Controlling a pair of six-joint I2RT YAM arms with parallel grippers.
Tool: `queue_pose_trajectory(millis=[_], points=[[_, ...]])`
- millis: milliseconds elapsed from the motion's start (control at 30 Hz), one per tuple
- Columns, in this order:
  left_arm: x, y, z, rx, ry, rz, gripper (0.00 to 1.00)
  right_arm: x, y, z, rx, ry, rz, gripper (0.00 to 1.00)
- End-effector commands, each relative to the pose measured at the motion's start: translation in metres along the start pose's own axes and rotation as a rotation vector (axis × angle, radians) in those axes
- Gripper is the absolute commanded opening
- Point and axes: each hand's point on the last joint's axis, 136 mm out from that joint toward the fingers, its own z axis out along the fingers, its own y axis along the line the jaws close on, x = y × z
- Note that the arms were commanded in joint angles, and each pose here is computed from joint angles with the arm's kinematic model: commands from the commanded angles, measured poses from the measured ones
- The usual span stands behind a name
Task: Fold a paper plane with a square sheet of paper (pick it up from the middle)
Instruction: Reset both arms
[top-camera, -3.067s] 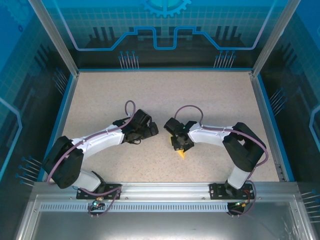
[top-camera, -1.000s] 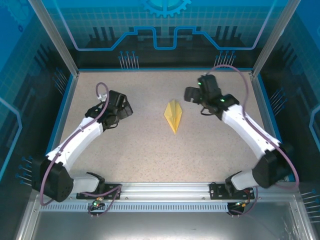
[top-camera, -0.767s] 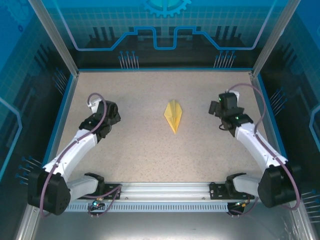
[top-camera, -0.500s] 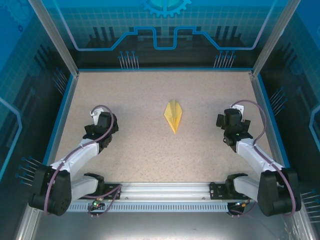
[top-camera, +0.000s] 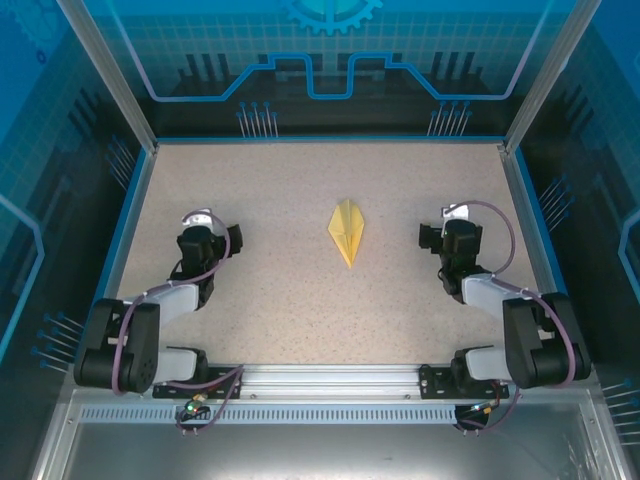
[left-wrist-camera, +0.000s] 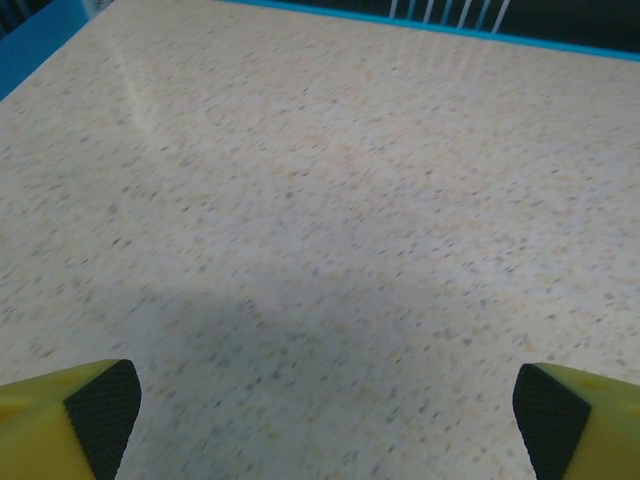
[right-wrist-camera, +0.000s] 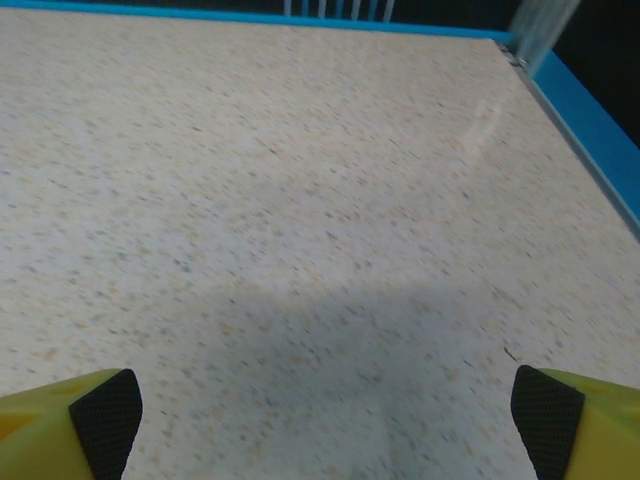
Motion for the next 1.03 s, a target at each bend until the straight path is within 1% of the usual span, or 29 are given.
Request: queue_pose_trajectory(millis=[0, 133, 267, 467, 600, 900, 933, 967, 1000], points=[[-0.018, -0.015, 0.009, 0.101, -0.086, 0.032, 0.99, -0.016, 0.019, 0.006, -0.121, -0.110, -0.024, 0.99], [-0.010, -0.020, 0.021, 0.119, -0.049, 0.045, 0.99, -0.009, 0.026, 0.013, -0.146, -0.099, -0.039, 0.99], [-0.004, -0.020, 0.025, 0.119, -0.039, 0.051, 0.99, -0.004, 0.029, 0.017, -0.155, -0.094, -0.042, 0.99], [-0.004, -0.020, 0.025, 0.120, -0.036, 0.054, 0.99, -0.004, 0.028, 0.017, -0.156, -0.089, -0.040, 0.99], [-0.003, -0.029, 0.025, 0.160, -0.029, 0.081, 0.99, -0.004, 0.028, 0.017, -0.155, -0.089, -0.040, 0.99], [-0.002, -0.030, 0.026, 0.163, -0.022, 0.084, 0.99, -0.003, 0.028, 0.017, -0.158, -0.088, -0.039, 0.99], [-0.002, -0.030, 0.026, 0.163, -0.022, 0.084, 0.99, -0.004, 0.030, 0.017, -0.166, -0.091, -0.041, 0.99], [-0.002, -0.030, 0.026, 0.163, -0.023, 0.084, 0.99, -0.003, 0.038, 0.015, -0.215, -0.090, -0.059, 0.99], [-0.002, -0.030, 0.026, 0.163, -0.022, 0.085, 0.99, -0.003, 0.051, 0.011, -0.294, -0.103, -0.104, 0.99]])
